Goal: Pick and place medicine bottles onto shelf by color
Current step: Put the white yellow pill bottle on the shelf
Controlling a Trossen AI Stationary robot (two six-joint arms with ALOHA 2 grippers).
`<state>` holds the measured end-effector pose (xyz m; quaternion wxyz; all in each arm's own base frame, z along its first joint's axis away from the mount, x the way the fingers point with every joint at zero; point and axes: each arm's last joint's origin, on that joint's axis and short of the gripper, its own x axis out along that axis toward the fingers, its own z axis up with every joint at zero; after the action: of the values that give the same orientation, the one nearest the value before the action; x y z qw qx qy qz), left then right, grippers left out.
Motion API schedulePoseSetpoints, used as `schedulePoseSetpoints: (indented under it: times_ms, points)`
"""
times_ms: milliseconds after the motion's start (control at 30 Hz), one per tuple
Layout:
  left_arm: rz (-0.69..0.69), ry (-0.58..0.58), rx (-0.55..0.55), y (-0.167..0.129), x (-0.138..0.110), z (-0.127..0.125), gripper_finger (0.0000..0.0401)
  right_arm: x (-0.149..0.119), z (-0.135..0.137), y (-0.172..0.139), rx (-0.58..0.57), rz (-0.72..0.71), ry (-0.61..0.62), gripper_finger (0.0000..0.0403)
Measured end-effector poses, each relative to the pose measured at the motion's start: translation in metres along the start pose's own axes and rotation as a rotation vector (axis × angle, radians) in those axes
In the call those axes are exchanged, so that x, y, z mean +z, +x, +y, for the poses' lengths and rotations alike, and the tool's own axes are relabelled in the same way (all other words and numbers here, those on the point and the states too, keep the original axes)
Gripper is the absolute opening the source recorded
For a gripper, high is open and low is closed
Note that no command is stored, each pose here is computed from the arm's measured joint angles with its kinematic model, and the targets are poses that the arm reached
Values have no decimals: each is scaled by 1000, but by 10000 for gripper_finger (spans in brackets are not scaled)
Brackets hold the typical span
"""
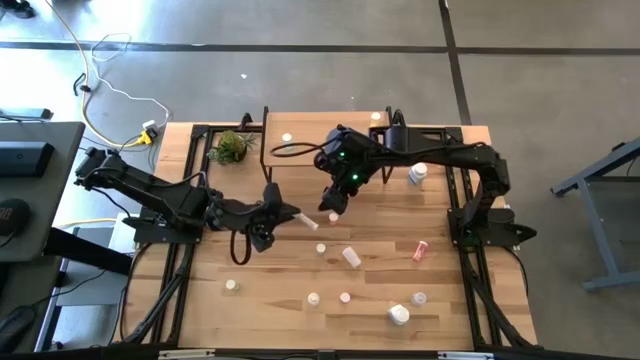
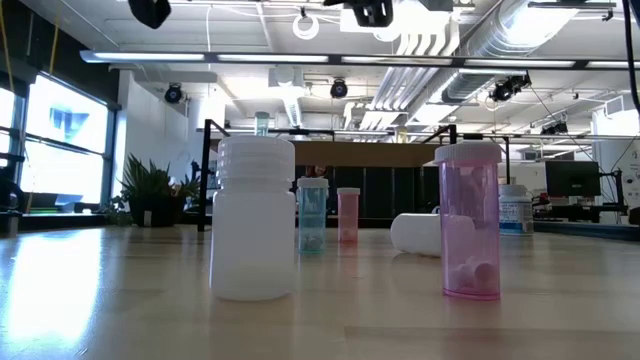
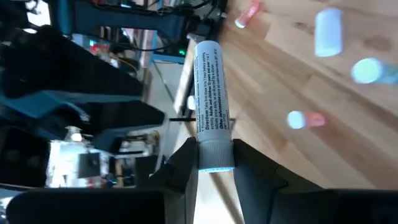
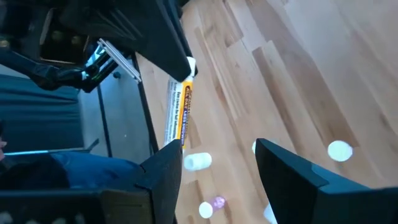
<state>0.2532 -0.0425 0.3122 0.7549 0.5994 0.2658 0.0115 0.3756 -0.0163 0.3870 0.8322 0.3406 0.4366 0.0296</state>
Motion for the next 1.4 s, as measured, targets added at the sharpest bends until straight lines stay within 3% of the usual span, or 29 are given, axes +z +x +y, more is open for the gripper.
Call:
schedulePoseSetpoints:
  times_ms: [233, 633, 833, 1133, 1400]
  points:
    - [-16, 115, 81, 0, 3, 9, 74, 0, 6, 12, 36, 10, 5, 195]
    - [9, 292, 86, 0, 2, 9, 74, 8, 12, 13, 134, -38, 61, 195]
    - [53, 325, 146, -1, 3, 15, 74, 9, 10, 18, 128, -29, 99, 195]
    - [51, 389, 140, -1, 3, 14, 74, 13, 5, 20, 125, -30, 122, 195]
    - [51, 393, 134, -1, 3, 13, 74, 13, 4, 22, 125, -16, 149, 143]
